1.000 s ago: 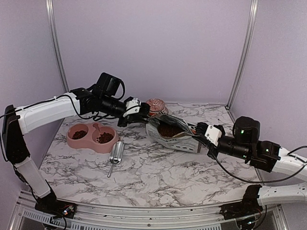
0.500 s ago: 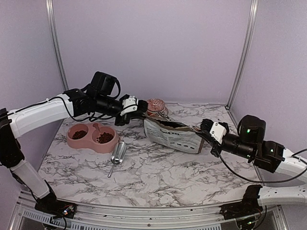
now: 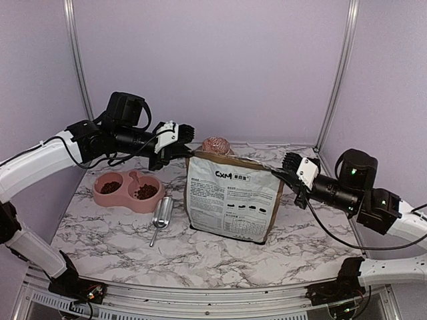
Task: Serve the pet food
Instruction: Close the seal on the pet food bag with both arms, then press the seal on the pet food bag.
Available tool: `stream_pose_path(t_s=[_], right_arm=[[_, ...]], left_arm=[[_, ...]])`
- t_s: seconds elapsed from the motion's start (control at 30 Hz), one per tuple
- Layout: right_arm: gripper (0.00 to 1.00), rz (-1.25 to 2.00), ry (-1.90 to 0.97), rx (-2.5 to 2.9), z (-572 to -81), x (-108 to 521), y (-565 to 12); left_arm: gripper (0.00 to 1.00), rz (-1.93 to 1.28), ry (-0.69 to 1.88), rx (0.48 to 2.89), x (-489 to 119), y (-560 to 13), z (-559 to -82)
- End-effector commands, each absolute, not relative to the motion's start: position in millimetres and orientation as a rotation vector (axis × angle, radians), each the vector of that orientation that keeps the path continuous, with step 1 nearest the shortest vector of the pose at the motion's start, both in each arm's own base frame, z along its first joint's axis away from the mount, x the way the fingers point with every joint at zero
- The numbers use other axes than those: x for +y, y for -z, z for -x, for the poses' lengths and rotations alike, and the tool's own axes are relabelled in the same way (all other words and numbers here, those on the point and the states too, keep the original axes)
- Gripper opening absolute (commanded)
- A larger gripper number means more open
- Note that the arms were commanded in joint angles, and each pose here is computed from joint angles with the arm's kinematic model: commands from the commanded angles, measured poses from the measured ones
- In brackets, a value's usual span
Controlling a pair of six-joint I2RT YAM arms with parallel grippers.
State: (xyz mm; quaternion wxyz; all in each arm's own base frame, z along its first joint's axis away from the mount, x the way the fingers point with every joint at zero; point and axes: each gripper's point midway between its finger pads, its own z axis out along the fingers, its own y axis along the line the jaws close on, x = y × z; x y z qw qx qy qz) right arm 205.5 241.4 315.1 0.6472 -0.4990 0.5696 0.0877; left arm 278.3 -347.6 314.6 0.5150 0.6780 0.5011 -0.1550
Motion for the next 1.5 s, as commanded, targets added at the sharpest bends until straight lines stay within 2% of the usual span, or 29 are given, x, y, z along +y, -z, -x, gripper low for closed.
stream_pose_path(t_s=[0.0, 0.2, 0.23, 0.3, 0.4, 0.47, 0.57, 0.83, 1.1, 1.47], right_arm=[[0.0, 0.943, -0.177, 1.19, -214.3, 225.8, -387.8], [0.0, 0.977, -0.26, 1.2, -220.2, 230.8, -382.6], [0.0, 0.982, -0.267, 1.197, -219.8, 231.6, -381.5], [0.0, 0.993, -0.285, 1.189, -217.7, 234.1, -379.9], [0.0, 1.021, -0.315, 1.169, -212.3, 238.8, -378.9], [0.0, 1.03, -0.327, 1.157, -209.9, 240.2, -379.6], [0.0, 1.032, -0.335, 1.144, -207.6, 240.6, -380.4], [0.0, 1.035, -0.363, 1.116, -197.9, 238.5, -382.6], [0.0, 1.079, -0.441, 1.09, -182.2, 242.1, -378.0], [0.0, 1.148, -0.538, 1.078, -169.9, 253.2, -372.0]], left_arm=[[0.0, -1.407, 0.158, 1.266, -295.3, -369.7, -309.8], [0.0, -1.504, 0.262, 1.275, -295.9, -355.6, -284.5], [0.05, -1.499, 0.279, 1.28, -295.8, -357.0, -282.1], [0.3, -1.494, 0.327, 1.267, -297.4, -363.8, -274.4], [0.59, -1.481, 0.4, 1.233, -302.6, -378.9, -261.1], [0.7, -1.467, 0.417, 1.231, -305.8, -386.1, -257.9], [0.76, -1.508, 0.455, 1.18, -325.8, -390.3, -238.2], [0.79, -1.557, 0.602, 1.155, -383.1, -394.1, -224.9], [0.76, -1.6, 0.711, 1.122, -451.9, -395.2, -211.6], [0.74, -1.638, 0.791, 1.072, -491.7, -391.9, -202.9]])
